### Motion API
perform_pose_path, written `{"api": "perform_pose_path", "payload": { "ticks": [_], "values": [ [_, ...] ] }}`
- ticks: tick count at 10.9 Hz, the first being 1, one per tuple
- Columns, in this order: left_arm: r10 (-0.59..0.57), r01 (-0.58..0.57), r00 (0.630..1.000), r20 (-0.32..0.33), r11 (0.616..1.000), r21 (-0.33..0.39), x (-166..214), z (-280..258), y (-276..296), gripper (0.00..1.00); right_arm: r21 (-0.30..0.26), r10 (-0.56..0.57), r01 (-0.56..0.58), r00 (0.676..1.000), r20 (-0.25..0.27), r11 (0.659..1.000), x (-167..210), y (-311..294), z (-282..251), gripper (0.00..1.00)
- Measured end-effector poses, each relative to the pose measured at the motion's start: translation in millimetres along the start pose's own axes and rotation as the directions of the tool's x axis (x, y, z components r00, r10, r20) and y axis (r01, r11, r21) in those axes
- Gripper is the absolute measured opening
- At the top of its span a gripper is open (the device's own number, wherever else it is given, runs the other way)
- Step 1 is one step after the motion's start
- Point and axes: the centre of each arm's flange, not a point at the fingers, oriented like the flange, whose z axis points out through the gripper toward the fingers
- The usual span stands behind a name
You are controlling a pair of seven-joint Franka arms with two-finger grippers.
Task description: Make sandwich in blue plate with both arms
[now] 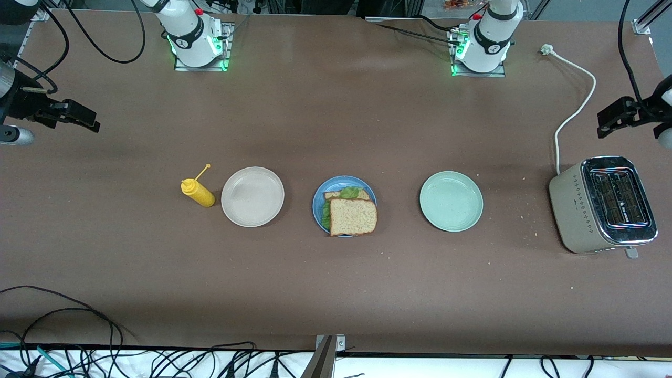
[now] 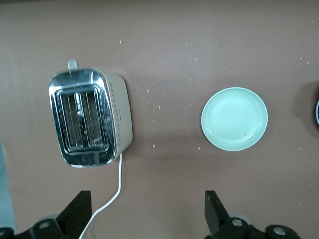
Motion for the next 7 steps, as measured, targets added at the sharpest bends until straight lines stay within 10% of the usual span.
{"api": "perform_pose_path", "payload": {
  "ticks": [7],
  "values": [
    [-0.072,0.072,0.997,-0.031,0.997,0.000,-24,39,26,1.00,0.000,0.000,0.000,1.000,0.000,1.000,0,0,0,1.00]
  ]
}}
